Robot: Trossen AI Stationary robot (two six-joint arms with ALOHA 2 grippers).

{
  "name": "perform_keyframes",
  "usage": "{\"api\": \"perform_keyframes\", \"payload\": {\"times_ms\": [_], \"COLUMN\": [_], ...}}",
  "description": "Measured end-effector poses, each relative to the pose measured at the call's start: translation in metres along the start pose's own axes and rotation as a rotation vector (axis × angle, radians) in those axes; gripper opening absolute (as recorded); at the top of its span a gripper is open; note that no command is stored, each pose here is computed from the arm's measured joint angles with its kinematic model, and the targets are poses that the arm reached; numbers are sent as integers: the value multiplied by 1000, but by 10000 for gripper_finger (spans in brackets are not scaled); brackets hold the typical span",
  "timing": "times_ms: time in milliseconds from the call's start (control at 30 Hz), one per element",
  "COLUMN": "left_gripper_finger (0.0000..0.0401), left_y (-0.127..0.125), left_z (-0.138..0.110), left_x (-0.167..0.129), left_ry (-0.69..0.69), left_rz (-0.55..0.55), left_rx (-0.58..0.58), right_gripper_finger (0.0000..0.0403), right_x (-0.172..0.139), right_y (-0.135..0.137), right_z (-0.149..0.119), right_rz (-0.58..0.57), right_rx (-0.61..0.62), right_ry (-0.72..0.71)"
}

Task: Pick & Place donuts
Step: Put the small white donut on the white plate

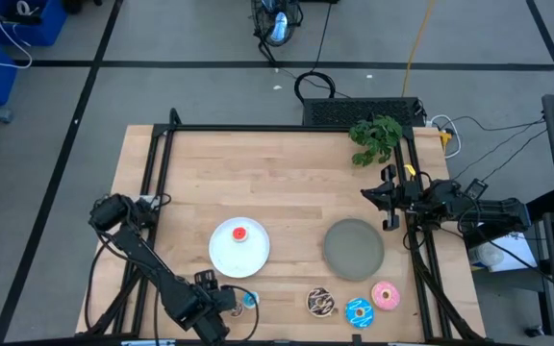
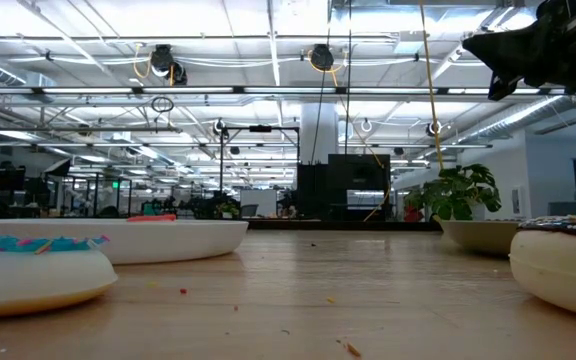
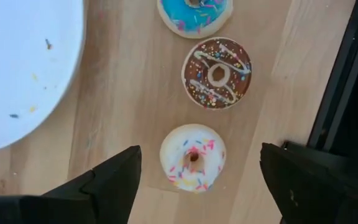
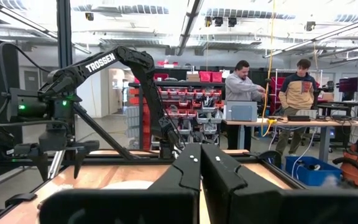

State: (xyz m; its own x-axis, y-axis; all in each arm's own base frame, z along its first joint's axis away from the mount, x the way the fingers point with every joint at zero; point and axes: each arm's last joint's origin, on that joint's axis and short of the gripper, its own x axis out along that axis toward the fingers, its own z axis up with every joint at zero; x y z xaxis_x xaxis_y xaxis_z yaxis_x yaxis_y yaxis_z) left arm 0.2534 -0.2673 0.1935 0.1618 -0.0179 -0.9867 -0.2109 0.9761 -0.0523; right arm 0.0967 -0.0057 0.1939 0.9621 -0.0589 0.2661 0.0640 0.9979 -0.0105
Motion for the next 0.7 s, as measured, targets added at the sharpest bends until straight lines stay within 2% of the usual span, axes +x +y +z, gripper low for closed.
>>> {"api": "perform_keyframes", "payload": {"times_ms": [300, 700], "left_gripper_finger": [328, 328], "left_y": [-1, 4], "left_z": [2, -4], "left_x": [0, 11], "left_ry": [-29, 21], "left_rz": [-4, 3], "left_rx": [46, 8], "right_gripper_finger": [0, 0], "right_x": [0, 0], "right_y": [0, 0], "right_z": [0, 0], "right_rz": [0, 0], "right_rx": [0, -3], "right_ry": [0, 0]}}
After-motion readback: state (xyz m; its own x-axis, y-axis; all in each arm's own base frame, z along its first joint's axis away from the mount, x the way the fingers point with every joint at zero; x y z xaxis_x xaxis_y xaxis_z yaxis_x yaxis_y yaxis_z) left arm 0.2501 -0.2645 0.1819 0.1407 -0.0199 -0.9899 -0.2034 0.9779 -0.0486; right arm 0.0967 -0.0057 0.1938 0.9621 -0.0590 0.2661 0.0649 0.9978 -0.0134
